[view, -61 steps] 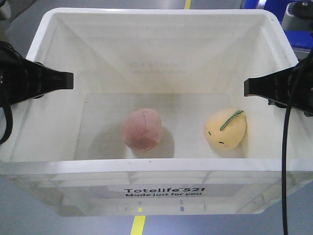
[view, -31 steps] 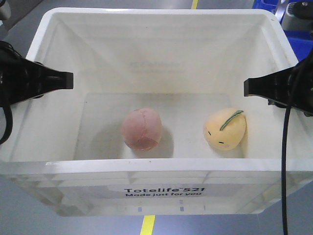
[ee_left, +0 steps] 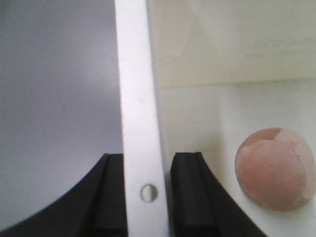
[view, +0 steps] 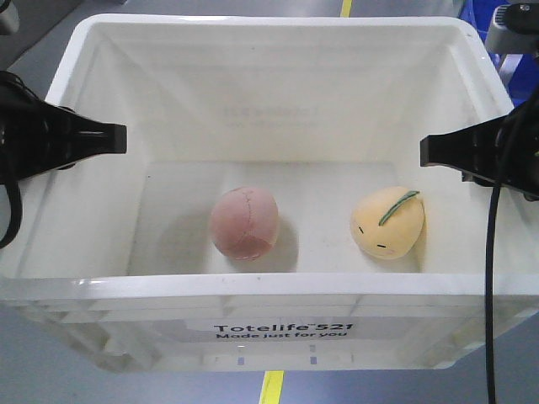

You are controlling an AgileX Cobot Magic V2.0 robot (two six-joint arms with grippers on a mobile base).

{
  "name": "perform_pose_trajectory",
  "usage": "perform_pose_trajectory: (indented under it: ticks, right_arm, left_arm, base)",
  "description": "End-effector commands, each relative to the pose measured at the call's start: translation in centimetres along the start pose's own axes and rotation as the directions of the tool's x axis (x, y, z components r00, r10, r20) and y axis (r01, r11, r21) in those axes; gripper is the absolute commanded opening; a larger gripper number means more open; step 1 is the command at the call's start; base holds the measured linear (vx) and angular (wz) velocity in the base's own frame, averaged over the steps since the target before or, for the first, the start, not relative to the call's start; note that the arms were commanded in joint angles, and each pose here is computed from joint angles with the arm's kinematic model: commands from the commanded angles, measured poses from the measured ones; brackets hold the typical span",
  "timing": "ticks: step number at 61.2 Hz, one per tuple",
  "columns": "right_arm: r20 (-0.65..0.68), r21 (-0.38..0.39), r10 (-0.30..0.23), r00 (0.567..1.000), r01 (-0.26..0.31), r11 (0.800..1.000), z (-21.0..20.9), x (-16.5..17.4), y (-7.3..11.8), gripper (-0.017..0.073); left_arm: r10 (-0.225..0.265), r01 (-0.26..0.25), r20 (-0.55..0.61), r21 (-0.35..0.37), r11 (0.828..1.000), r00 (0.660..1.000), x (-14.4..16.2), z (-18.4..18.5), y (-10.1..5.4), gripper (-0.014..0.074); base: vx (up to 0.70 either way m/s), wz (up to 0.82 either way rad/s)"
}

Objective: Place moving items into box and shelve
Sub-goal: 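Hold the lifted tote with both grippers while the base drives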

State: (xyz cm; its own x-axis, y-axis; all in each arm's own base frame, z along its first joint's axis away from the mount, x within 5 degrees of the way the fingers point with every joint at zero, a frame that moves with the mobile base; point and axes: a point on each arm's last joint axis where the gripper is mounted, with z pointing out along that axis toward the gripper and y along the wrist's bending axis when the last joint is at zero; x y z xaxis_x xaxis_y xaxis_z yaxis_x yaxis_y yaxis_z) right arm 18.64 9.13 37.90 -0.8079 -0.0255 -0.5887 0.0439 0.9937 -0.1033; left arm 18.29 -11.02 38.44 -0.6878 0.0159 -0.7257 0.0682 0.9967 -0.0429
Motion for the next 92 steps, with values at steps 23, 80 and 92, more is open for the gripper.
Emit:
perform_pose_trajectory:
  ticks: [23, 80, 92]
  right_arm:
    - [0.15, 0.001, 0.009, 0.989, -0.009, 1.0, -1.63, -1.43, -0.84, 0.0152]
    - [0.15, 0.001, 0.009, 0.989, -0.009, 1.0, -1.63, -1.43, -0.84, 0.0152]
    - [0.15, 0.001, 0.009, 0.989, -0.009, 1.0, -1.63, -1.43, -0.84, 0.0152]
  left_arm:
    - [0.005, -0.02, 0.185, 0.083, 0.996, 0.983, -1.99, -2.2, -0.12, 0.015]
    - [0.005, -0.02, 0.185, 0.083, 0.996, 0.983, -1.99, -2.2, -0.12, 0.015]
    - [0.005, -0.02, 0.185, 0.083, 0.996, 0.983, -1.99, -2.2, -0.12, 0.015]
  base:
    - [0.43, -0.05]
    - [0.46, -0.05]
    - [0.46, -0.08]
